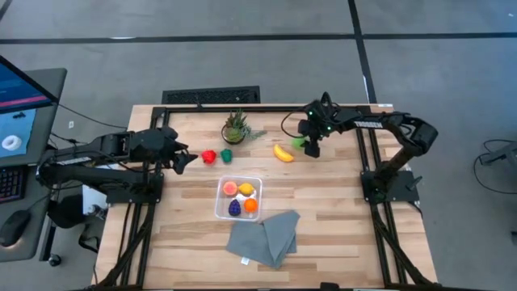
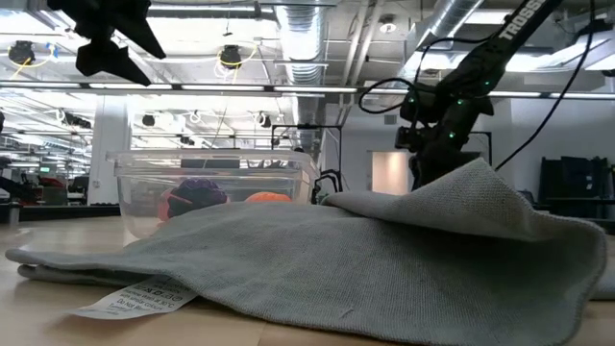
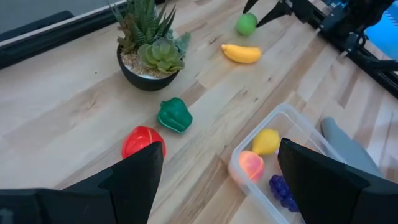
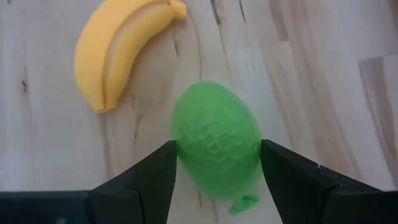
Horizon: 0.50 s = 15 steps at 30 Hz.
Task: Pick and placing Produce into tupperware
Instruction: Put the green melon into the transparent container
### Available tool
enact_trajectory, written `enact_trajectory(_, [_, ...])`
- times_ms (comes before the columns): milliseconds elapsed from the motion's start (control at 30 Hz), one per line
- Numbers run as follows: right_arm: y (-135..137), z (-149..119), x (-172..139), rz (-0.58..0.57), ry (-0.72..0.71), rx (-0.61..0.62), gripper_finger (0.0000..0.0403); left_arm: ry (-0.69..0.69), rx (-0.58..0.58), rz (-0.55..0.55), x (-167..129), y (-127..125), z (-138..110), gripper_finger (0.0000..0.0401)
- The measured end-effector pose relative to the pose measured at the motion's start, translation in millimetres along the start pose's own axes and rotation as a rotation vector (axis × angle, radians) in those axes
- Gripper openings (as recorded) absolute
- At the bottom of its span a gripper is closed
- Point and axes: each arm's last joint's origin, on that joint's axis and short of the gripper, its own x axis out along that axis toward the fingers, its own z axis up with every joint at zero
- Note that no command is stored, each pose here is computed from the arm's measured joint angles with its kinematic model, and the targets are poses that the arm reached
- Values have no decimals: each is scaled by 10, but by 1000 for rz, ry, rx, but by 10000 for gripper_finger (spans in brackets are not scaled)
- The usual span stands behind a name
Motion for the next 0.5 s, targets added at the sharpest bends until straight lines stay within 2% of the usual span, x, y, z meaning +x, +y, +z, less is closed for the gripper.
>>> enact_trajectory(200, [-11,123,49,-5,15,-62,251,2,-19,-2,1,-1,-1,306])
enact_trajectory(333, [-34,148,68,-2,27,-67,251,17,-35,0,0,5,-13,306])
enact_trajectory(500, [-48,124,128,27,112,-48,251,22,-39,4,0,8,-18,306])
